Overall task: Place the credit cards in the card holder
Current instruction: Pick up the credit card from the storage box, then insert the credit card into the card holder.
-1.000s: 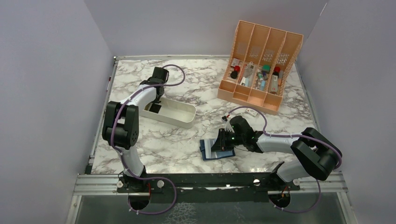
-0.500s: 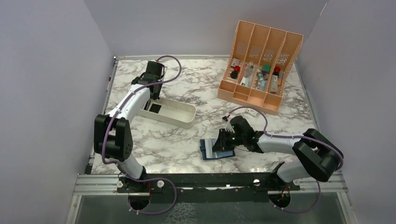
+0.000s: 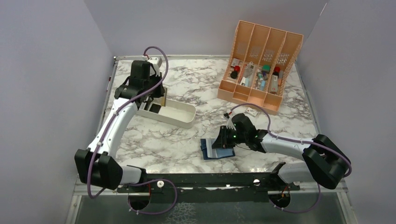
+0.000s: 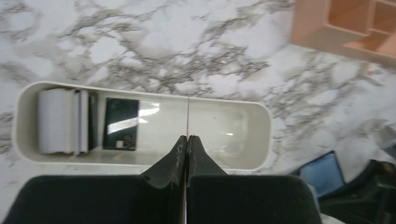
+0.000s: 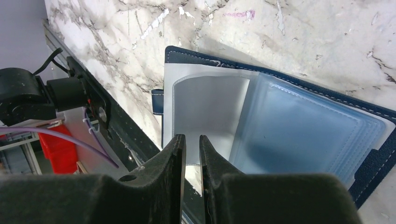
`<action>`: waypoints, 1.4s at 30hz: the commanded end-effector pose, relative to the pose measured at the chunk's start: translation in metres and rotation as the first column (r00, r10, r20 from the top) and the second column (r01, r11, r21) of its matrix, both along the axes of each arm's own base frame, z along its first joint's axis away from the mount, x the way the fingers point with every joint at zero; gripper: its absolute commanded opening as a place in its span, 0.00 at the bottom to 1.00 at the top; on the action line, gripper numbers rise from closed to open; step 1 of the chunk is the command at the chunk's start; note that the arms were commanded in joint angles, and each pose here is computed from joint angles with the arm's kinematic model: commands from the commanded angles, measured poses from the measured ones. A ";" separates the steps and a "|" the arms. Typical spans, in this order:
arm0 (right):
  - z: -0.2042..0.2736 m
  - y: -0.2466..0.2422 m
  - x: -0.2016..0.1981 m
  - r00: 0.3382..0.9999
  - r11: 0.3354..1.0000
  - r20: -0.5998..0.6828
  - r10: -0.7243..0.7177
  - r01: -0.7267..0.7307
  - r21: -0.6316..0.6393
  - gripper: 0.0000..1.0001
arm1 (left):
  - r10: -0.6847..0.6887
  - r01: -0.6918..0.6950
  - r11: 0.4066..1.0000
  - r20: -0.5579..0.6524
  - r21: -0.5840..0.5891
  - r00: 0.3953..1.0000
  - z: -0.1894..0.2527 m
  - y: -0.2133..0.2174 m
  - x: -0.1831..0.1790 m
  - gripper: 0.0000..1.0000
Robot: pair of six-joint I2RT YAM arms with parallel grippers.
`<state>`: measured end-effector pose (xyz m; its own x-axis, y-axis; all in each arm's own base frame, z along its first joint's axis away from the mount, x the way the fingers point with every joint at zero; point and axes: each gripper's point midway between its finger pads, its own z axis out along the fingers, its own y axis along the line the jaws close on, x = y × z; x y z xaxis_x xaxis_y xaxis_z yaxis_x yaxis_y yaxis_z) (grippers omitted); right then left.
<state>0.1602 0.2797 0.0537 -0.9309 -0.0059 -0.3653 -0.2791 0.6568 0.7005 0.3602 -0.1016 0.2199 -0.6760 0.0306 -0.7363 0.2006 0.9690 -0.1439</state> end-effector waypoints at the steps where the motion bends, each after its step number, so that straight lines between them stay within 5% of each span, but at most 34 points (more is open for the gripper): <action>1: 0.005 0.000 0.005 1.000 1.000 0.024 -0.008 0.008 -0.020 0.23 | -0.142 0.144 0.910 0.034 -0.390 0.989 0.029 -0.065 -0.034 0.00; 5: 0.006 0.001 0.006 1.000 1.000 0.022 -0.013 0.014 -0.014 0.23 | -0.202 0.192 0.765 0.054 -0.614 0.978 0.037 -0.107 -0.062 0.00; 14: -0.002 -0.003 0.019 0.998 0.995 0.044 -0.052 0.056 -0.086 0.23 | -0.271 0.198 0.598 0.037 -0.777 0.962 0.017 -0.191 -0.127 0.00; 27: -0.002 -0.011 0.018 0.996 0.991 0.051 -0.077 0.083 -0.108 0.23 | -0.285 0.111 0.676 -0.119 -0.729 0.951 -0.064 -0.223 -0.152 0.00; 38: -0.013 -0.035 0.022 0.988 0.962 0.074 -0.132 0.146 -0.233 0.23 | -0.206 0.079 0.852 -0.193 -0.518 0.959 -0.119 -0.203 -0.153 0.00; 42: -0.010 -0.029 0.018 0.992 0.975 0.068 -0.107 0.118 -0.190 0.23 | -0.194 0.082 0.894 -0.216 -0.441 0.957 -0.132 -0.194 -0.153 0.00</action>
